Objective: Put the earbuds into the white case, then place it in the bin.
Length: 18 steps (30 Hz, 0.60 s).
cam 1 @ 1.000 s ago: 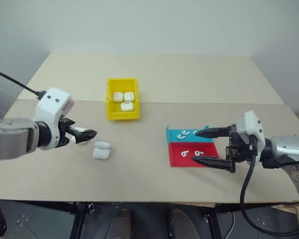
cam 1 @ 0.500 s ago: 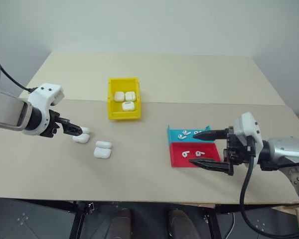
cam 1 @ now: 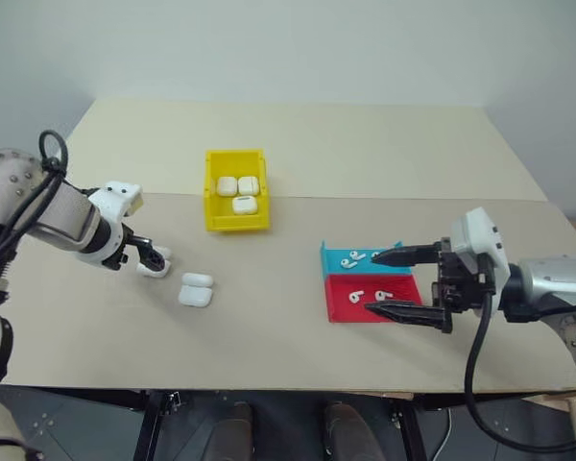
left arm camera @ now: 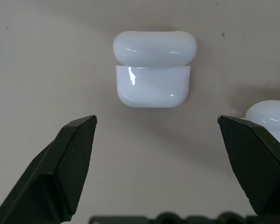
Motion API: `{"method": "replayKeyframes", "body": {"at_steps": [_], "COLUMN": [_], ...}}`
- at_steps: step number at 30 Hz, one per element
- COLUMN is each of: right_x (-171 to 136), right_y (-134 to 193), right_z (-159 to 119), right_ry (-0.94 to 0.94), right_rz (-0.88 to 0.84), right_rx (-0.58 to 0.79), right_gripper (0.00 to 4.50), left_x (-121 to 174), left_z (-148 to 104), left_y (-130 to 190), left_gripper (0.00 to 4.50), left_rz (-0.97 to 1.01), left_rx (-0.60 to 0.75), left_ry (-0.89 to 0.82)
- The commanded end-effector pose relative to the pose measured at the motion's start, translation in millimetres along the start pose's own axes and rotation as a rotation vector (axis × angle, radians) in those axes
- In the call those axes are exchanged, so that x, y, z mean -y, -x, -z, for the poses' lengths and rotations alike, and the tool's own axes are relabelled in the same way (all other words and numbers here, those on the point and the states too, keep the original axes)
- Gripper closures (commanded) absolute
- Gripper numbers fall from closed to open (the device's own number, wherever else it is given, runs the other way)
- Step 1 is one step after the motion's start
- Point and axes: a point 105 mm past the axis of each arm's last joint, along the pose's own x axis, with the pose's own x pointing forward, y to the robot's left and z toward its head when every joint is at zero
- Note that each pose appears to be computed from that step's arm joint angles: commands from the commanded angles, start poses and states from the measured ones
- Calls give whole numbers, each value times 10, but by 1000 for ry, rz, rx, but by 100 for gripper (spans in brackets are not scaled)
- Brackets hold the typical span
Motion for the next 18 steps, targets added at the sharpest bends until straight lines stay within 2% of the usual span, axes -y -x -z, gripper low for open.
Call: {"method": "replayKeyframes", "body": {"at_steps": [1, 18], "right_x": [-11, -30], "right_y": [27, 46], "right_z": [-73, -82], "right_ry": [22, 19], "right_rz": [-3, 17], "right_rx": [4, -1], "right_gripper": [2, 2], "left_x": [-42, -55], "left_z": [-47, -97], "left_y": [-6, -300], "left_gripper": [0, 0], "left_rz": [-20, -67], "left_rx": [11, -5], "left_ry": [20, 62]}}
